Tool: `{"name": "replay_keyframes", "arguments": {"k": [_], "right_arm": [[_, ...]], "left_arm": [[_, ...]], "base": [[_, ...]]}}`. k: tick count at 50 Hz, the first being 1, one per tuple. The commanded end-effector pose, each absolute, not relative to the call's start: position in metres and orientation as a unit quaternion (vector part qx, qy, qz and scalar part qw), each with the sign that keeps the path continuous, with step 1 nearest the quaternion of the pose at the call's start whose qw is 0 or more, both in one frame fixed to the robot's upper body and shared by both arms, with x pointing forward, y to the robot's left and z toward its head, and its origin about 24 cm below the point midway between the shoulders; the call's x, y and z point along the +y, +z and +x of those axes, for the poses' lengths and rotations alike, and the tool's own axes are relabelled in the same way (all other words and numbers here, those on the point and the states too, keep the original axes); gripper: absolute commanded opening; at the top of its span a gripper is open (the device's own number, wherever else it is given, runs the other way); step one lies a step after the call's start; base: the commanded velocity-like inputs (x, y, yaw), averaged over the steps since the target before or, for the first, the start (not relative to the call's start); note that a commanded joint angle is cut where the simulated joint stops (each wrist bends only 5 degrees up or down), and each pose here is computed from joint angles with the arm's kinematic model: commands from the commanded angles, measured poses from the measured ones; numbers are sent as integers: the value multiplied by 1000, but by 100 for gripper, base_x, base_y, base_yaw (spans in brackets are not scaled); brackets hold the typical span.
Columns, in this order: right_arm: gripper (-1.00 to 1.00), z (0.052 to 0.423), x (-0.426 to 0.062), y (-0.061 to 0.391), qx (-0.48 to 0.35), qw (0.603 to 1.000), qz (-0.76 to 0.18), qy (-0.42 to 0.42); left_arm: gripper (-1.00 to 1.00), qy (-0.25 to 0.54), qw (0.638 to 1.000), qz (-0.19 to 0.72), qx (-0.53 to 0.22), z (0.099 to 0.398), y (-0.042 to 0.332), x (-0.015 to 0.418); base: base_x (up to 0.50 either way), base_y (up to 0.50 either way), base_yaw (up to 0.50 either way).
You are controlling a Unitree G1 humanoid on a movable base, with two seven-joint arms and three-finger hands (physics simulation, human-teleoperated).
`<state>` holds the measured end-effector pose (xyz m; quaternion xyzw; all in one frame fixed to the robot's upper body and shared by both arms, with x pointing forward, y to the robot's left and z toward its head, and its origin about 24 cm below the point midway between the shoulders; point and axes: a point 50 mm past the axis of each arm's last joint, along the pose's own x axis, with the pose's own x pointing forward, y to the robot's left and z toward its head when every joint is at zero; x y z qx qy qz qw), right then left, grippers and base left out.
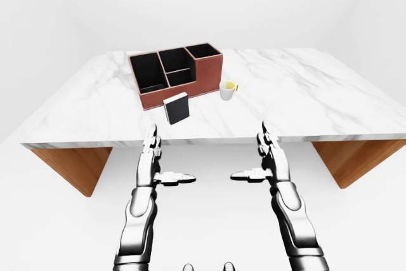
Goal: Pick up the book and place it in the front compartment of the caddy.
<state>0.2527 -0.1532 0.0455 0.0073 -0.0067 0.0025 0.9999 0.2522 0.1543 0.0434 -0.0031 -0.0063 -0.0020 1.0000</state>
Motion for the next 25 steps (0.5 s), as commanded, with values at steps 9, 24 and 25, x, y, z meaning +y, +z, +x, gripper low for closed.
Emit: {"name": "replay_keyframes", "arguments": {"k": [9,24,25], "right_arm": [[99,247,-165,73,-43,999,7,-12],[100,219,-174,137,-181,983,-21,-24],[99,216,-175,141,-190,981,-22,-26]], "left_arm": [[100,5,999,-17,-33,243,59,172],[100,17,994,-13,-105,218,102,181],[100,18,994,-12,-111,215,104,180]], "base": [[0,0,0],[0,0,0],[0,0,0]]}}
